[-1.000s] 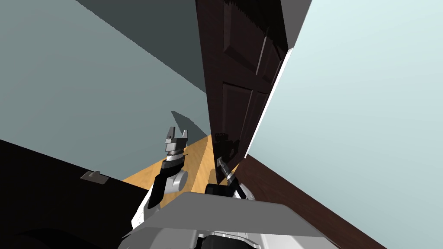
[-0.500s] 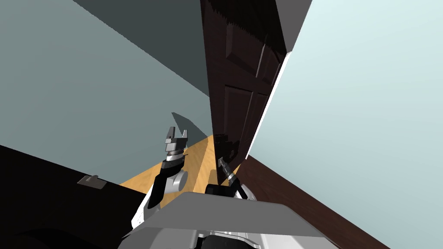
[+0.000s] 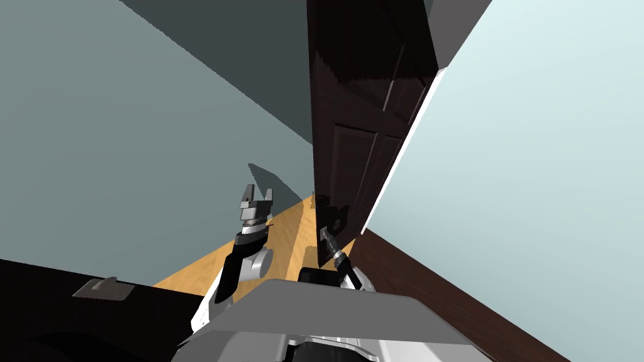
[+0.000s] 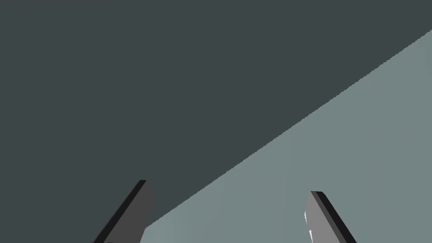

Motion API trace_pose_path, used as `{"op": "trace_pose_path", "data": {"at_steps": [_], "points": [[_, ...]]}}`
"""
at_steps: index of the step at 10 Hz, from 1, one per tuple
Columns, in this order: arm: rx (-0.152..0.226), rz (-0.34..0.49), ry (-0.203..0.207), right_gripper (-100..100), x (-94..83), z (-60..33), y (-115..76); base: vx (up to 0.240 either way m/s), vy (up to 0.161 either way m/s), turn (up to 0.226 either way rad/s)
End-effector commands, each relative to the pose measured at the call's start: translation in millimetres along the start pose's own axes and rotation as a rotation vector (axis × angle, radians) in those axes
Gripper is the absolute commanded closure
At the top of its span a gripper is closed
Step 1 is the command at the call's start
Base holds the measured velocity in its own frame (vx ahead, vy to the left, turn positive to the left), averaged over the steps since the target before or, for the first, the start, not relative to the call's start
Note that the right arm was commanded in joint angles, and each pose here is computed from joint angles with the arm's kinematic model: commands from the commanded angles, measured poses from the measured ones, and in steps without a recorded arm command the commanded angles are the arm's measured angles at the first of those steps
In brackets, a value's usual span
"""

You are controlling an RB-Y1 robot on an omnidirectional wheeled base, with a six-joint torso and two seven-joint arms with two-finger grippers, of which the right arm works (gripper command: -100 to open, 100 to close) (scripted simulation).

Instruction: Push the door open

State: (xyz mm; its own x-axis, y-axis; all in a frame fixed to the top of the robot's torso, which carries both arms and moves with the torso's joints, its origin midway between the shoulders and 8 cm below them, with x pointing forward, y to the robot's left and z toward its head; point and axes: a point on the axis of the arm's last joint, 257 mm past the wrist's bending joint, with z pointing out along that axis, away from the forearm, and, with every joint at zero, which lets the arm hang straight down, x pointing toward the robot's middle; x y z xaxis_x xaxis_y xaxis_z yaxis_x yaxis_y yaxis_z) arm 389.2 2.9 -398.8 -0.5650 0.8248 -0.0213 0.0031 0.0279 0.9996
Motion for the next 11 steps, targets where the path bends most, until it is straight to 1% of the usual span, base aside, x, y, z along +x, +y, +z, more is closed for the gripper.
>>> {"op": "trace_pose_path", "data": {"at_steps": [1,2,3,4,7,8,11], "points": [[-0.002,-0.007,-0.02,100,-13.5,3.1,0.0,0.1,0.125,-0.041],[-0.001,-0.008,-0.04,100,-22.7,2.7,-0.3,0.097,0.095,-0.02],[-0.001,-0.009,-0.05,100,-27.3,2.4,-0.4,0.115,0.093,-0.029],[-0.001,-0.01,-0.07,100,-36.7,1.9,-0.5,0.118,0.134,-0.054],[0.0,-0.011,-0.112,100,-55.0,0.7,-0.4,0.139,0.159,-0.082],[-0.001,-0.005,-0.097,-100,-47.3,-0.9,-0.3,-0.085,0.019,-0.055],[-0.006,0.004,-0.092,-100,-43.2,0.1,2.0,-0.203,-0.081,-0.024]]}}
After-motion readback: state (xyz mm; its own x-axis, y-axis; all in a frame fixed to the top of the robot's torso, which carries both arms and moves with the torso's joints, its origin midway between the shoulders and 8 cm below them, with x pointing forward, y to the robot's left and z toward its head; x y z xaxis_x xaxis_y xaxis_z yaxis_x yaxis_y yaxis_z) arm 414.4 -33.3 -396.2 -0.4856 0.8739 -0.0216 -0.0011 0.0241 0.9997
